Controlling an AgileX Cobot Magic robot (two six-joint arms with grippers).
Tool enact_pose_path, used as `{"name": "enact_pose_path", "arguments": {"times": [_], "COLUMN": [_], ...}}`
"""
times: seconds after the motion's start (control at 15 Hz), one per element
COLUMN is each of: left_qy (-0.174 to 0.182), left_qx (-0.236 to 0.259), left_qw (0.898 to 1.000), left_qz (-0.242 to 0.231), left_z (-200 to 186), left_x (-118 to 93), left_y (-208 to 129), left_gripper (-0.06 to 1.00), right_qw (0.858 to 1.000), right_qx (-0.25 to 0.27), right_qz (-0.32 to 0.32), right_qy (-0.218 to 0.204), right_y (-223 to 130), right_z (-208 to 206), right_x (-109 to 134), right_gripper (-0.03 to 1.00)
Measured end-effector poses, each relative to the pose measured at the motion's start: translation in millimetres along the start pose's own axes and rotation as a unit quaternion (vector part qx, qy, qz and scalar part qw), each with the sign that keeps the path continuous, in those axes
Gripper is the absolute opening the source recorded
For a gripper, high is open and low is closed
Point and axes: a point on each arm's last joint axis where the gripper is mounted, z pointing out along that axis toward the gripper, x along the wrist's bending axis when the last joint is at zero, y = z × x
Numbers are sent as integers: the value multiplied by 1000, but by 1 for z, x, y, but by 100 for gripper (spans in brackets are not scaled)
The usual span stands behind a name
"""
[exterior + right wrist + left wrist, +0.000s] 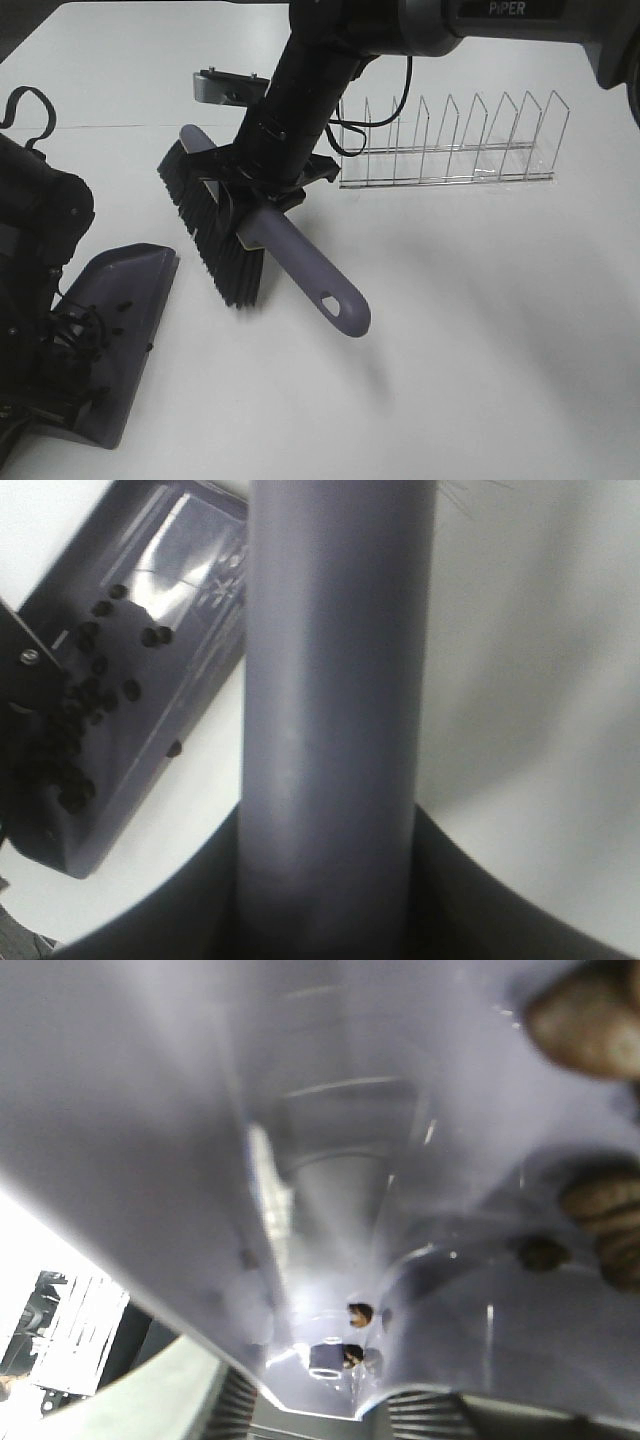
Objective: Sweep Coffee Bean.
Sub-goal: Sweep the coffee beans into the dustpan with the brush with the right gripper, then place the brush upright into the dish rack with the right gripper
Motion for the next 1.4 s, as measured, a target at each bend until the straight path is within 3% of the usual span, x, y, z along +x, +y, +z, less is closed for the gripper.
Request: {"name": "enact_pose_path", "arguments": {"times": [0.13, 0.27, 0.4, 0.73, 0.93, 1.0, 1.13, 1.27, 1.4], "left_qy": [0, 0, -1, -2, -2, -7, -21, -30, -44], "left_qx": [0, 0, 0, 0, 0, -4, -11, -17, -23], "left_qw": [1000, 1000, 1000, 1000, 1000, 1000, 1000, 999, 999], "left_qz": [0, 0, 1, 1, 2, 2, 4, 9, 10], "left_z": [0, 0, 0, 0, 0, -2, -7, -11, -16], "left_x": [0, 0, 0, 0, 0, 0, -3, -4, -7], "left_y": [0, 0, 0, 0, 0, 1, 4, 6, 9], "left_gripper": [32, 32, 32, 32, 32, 32, 32, 32, 32], "right_qw": [1000, 998, 995, 983, 967, 957, 954, 963, 976], "right_qx": [15, 14, -8, -64, -126, -176, -219, -228, -196], "right_qz": [20, 48, 61, 105, 126, 141, 128, 92, 67], "right_qy": [5, 42, 82, 138, 184, 183, 159, 109, 59], "right_y": [-12, -21, -23, -14, 1, 10, 13, 7, -5], "right_z": [15, 30, 38, 51, 25, -13, -58, -91, -111], "right_x": [-5, -5, -1, 1, -3, -22, -40, -43, -41], "right_gripper": [34, 34, 34, 34, 34, 34, 34, 34, 34]}}
